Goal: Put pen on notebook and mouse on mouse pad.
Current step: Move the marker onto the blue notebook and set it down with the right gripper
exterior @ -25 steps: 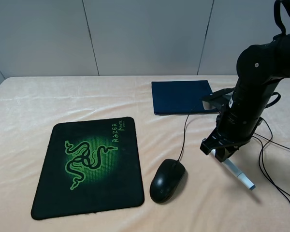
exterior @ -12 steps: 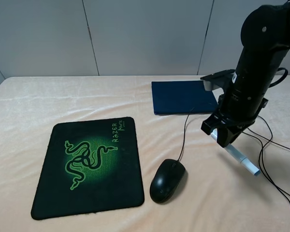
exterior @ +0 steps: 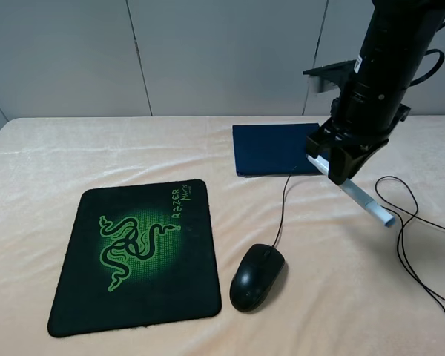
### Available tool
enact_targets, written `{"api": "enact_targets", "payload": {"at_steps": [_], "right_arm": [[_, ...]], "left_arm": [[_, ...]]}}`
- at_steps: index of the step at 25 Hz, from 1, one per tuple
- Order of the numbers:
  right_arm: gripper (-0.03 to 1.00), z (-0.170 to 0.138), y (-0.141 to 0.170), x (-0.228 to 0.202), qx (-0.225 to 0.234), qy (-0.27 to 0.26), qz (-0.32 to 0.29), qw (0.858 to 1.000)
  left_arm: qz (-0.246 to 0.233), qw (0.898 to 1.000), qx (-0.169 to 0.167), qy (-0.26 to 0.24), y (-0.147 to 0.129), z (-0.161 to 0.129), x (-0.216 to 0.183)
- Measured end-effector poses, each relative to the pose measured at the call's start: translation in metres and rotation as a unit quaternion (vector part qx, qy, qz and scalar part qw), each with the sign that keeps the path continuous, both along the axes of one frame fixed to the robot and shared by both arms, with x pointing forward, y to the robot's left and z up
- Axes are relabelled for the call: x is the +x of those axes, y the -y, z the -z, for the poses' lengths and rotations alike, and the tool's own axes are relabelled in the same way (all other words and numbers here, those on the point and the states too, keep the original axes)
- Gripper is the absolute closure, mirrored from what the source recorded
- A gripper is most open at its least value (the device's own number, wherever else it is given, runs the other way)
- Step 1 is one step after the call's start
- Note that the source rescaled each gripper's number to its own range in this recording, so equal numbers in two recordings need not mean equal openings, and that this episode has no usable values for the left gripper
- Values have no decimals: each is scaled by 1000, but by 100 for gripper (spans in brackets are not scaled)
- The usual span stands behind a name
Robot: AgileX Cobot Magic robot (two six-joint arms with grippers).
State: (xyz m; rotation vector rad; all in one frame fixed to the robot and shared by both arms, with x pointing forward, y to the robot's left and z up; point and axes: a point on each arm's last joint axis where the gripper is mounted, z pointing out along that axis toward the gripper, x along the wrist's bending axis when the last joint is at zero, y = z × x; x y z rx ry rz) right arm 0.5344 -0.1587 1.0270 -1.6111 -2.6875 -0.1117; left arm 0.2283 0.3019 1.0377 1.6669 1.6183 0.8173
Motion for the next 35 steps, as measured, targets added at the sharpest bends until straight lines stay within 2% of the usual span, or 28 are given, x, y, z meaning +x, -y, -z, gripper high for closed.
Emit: {"api": "enact_targets", "payload": {"at_steps": [7, 17, 24, 35], "right_arm": [[97, -6, -11, 36, -15, 40, -15, 999], [97, 11, -34, 105, -50, 90, -108, 989], [97, 32, -48, 140, -64, 109, -183, 975], [97, 88, -58, 163, -81, 92, -279, 952]], "left_arm": [[0, 1000, 0, 0, 0, 0, 0], [0, 1000, 0, 0, 0, 0, 0], [0, 1000, 0, 0, 0, 0, 0], [0, 1000, 0, 0, 0, 0, 0]]}}
